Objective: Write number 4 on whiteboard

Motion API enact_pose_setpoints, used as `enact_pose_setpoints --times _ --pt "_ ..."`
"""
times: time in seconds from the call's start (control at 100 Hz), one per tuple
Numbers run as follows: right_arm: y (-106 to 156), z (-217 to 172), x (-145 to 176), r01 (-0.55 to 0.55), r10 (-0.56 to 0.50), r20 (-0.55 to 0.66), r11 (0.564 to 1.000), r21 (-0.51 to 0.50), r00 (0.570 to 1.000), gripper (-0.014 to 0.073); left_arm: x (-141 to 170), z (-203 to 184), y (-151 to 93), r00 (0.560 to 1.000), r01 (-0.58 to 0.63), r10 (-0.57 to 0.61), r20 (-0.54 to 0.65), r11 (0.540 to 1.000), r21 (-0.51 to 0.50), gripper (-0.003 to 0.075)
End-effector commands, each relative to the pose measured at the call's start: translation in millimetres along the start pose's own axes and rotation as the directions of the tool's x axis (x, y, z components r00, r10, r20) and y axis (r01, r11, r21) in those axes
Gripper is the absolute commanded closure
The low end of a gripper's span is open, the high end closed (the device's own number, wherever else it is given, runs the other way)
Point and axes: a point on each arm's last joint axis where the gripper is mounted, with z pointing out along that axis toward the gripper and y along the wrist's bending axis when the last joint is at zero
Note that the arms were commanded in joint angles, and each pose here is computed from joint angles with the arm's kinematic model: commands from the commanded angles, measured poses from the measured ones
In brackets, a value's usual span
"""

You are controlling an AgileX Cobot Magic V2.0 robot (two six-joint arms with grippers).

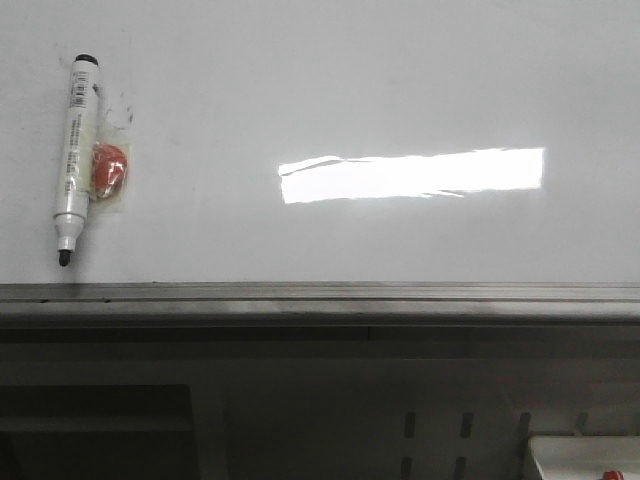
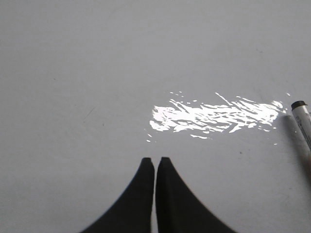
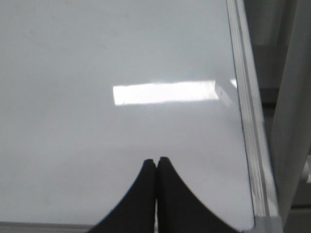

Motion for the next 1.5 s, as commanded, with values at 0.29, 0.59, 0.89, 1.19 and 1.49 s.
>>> enact_pose_setpoints --times 0.29,0.59,0.89,1.19,1.49 --pt "4.7 36.8 -50.0 -0.187 0.176 -0.313 0.982 -0.006 0.933 0.0659 -58.9 34.2 -1.9 0.995 -0.045 0.044 -0.094 0.999 -0.004 0.074" --pt "4.6 49.8 -42.8 -0.186 0.176 -0.376 0.982 0.01 0.91 0.0659 -58.2 62.4 -1.2 0.996 -0.02 0.019 -0.09 1.0 -0.013 0.0432" --pt "4.6 50.4 -42.4 -0.186 0.176 -0.38 0.982 0.01 0.908 0.0659 -53.9 82.1 -32.2 0.992 -0.056 0.079 -0.098 0.973 0.222 0.0382" --pt "4.4 50.6 -43.0 -0.186 0.177 -0.373 0.982 0.01 0.911 0.0659 -35.4 84.6 -81.5 0.965 0.136 -0.017 -0.26 0.883 0.449 0.0319" --pt "4.4 50.8 -43.4 -0.186 0.177 -0.369 0.982 0.01 0.913 0.0659 -16.8 99.9 -97.8 0.955 0.144 -0.002 -0.298 0.878 0.457 0.0319"
